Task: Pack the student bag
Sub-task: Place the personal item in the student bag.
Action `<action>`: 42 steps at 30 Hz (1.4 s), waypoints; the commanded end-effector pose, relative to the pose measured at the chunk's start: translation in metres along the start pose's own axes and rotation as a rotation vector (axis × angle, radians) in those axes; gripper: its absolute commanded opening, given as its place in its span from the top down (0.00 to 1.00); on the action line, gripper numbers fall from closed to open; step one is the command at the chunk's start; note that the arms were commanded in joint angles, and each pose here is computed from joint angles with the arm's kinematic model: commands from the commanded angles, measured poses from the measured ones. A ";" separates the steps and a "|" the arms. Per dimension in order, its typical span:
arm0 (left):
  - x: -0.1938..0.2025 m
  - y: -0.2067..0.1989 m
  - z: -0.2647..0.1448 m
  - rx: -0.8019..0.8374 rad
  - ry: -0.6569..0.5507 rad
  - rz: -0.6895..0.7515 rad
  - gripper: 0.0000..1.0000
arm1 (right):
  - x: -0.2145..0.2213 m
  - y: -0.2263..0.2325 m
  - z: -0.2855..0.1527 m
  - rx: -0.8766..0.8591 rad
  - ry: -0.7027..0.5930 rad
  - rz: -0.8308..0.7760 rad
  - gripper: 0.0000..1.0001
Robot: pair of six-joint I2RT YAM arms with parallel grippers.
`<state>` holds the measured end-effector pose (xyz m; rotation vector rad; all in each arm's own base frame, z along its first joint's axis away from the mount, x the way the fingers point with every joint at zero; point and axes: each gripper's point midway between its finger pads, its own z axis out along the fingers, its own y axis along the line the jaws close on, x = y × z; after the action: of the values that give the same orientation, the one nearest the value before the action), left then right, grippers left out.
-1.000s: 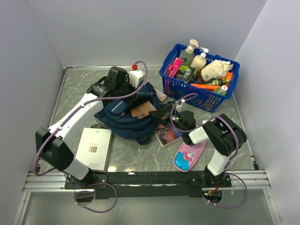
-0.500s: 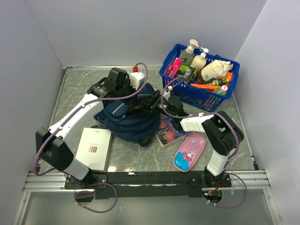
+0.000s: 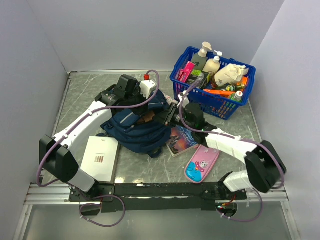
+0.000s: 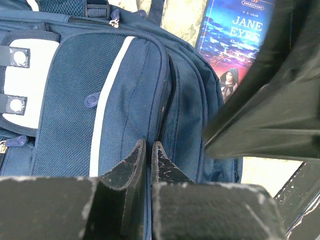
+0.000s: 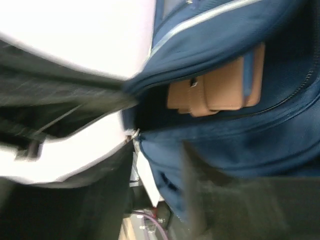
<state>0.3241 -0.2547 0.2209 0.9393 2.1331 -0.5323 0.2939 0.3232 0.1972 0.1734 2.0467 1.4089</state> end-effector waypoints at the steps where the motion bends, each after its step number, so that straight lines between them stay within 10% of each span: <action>1: -0.049 -0.020 -0.007 0.083 -0.178 0.049 0.97 | -0.003 -0.011 -0.012 0.093 -0.025 -0.177 0.83; 3: -0.049 -0.020 -0.007 0.083 -0.179 0.046 0.97 | -0.003 -0.018 -0.009 0.125 -0.022 -0.189 1.00; 26: -0.041 -0.029 -0.006 0.135 -0.161 0.050 0.97 | -0.016 -0.024 0.076 0.221 -0.074 -0.167 1.00; 31: -0.035 -0.033 -0.006 0.153 -0.154 0.038 0.93 | -0.024 -0.011 0.039 0.229 -0.147 -0.216 1.00; 35: -0.031 -0.037 0.001 0.191 -0.137 0.009 0.79 | -0.019 -0.012 -0.011 0.271 -0.192 -0.326 0.41; 42: -0.034 -0.018 0.005 0.256 -0.120 -0.089 0.45 | 0.007 0.030 -0.060 0.242 -0.193 -0.511 0.32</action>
<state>0.3101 -0.2845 0.2232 0.9846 2.0812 -0.7796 0.2679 0.2952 0.2382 0.0154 1.9069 0.9384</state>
